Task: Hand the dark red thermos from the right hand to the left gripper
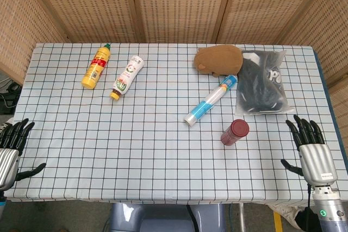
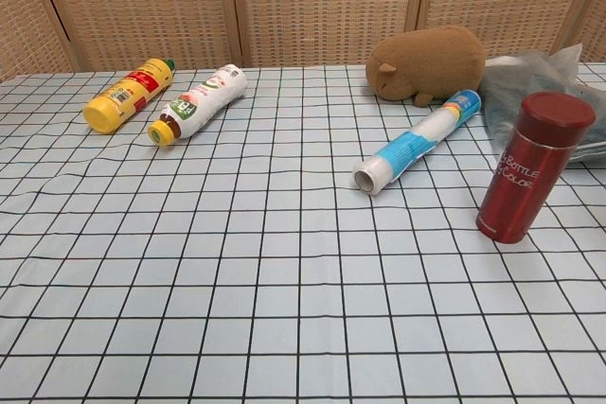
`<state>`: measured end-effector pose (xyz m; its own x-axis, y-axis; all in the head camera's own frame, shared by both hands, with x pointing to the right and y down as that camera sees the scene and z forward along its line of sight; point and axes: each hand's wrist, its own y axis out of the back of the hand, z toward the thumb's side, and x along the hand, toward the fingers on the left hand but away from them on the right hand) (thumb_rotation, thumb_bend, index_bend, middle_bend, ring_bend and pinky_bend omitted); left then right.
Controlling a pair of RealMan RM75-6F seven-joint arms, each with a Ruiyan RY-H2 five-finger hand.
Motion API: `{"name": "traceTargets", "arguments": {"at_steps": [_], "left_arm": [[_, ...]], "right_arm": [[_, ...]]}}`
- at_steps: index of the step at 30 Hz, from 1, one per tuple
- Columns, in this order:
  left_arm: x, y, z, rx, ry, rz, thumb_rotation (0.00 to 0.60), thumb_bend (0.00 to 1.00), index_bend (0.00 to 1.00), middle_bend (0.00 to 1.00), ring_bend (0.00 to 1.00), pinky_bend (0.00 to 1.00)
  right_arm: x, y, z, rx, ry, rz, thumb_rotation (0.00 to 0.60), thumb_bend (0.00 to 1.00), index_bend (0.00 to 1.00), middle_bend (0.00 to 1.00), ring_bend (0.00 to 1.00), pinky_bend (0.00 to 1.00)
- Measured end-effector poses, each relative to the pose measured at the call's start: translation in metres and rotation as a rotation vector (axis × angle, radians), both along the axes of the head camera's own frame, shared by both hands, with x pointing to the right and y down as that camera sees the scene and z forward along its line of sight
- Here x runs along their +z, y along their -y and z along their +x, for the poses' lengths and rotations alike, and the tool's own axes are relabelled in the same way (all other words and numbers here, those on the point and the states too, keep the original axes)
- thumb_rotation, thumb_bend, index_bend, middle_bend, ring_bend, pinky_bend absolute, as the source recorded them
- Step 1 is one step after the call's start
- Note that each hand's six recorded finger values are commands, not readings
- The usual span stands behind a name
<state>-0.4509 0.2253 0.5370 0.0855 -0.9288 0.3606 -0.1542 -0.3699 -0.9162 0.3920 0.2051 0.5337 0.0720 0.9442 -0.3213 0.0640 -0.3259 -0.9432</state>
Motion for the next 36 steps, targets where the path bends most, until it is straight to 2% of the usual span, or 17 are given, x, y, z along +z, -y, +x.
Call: {"name": "traceTargets", "arguments": {"at_steps": [6, 12, 16, 20, 23, 26, 31, 36], "left_arm": [[0.000, 0.000, -0.002, -0.008, 0.001, -0.001, 0.600, 0.00, 0.00, 0.00, 0.00, 0.00], [0.001, 0.003, -0.002, -0.015, 0.003, -0.003, 0.600, 0.00, 0.00, 0.00, 0.00, 0.00], [0.003, 0.004, -0.002, -0.020, 0.008, -0.013, 0.600, 0.00, 0.00, 0.00, 0.00, 0.00], [0.004, 0.005, -0.002, -0.025, 0.012, -0.017, 0.600, 0.00, 0.00, 0.00, 0.00, 0.00], [0.006, 0.007, -0.002, -0.026, 0.014, -0.021, 0.600, 0.00, 0.00, 0.00, 0.00, 0.00], [0.008, 0.008, -0.001, -0.025, 0.017, -0.025, 0.600, 0.00, 0.00, 0.00, 0.00, 0.00], [0.011, 0.010, -0.002, -0.031, 0.021, -0.036, 0.600, 0.00, 0.00, 0.00, 0.00, 0.00], [0.012, 0.011, -0.003, -0.035, 0.021, -0.040, 0.600, 0.00, 0.00, 0.00, 0.00, 0.00]], "right_arm": [[0.000, 0.003, -0.003, -0.004, 0.041, -0.004, 0.600, 0.00, 0.00, 0.00, 0.00, 0.00], [0.000, 0.021, -0.018, -0.061, 0.116, -0.041, 0.600, 0.00, 0.00, 0.00, 0.00, 0.00], [0.007, 0.041, -0.040, -0.128, 0.193, -0.107, 0.600, 0.00, 0.03, 0.02, 0.00, 0.00], [0.020, 0.058, -0.062, -0.184, 0.225, -0.226, 0.600, 0.00, 0.05, 0.08, 0.03, 0.00], [0.029, 0.069, -0.077, -0.209, 0.232, -0.309, 0.600, 0.01, 0.08, 0.12, 0.05, 0.03], [0.034, 0.080, -0.092, -0.222, 0.232, -0.354, 0.600, 0.09, 0.12, 0.13, 0.07, 0.04], [0.042, 0.090, -0.102, -0.228, 0.185, -0.379, 0.600, 0.17, 0.18, 0.15, 0.08, 0.05], [0.055, 0.097, -0.104, -0.197, 0.133, -0.422, 0.600, 0.21, 0.22, 0.19, 0.11, 0.08]]}}
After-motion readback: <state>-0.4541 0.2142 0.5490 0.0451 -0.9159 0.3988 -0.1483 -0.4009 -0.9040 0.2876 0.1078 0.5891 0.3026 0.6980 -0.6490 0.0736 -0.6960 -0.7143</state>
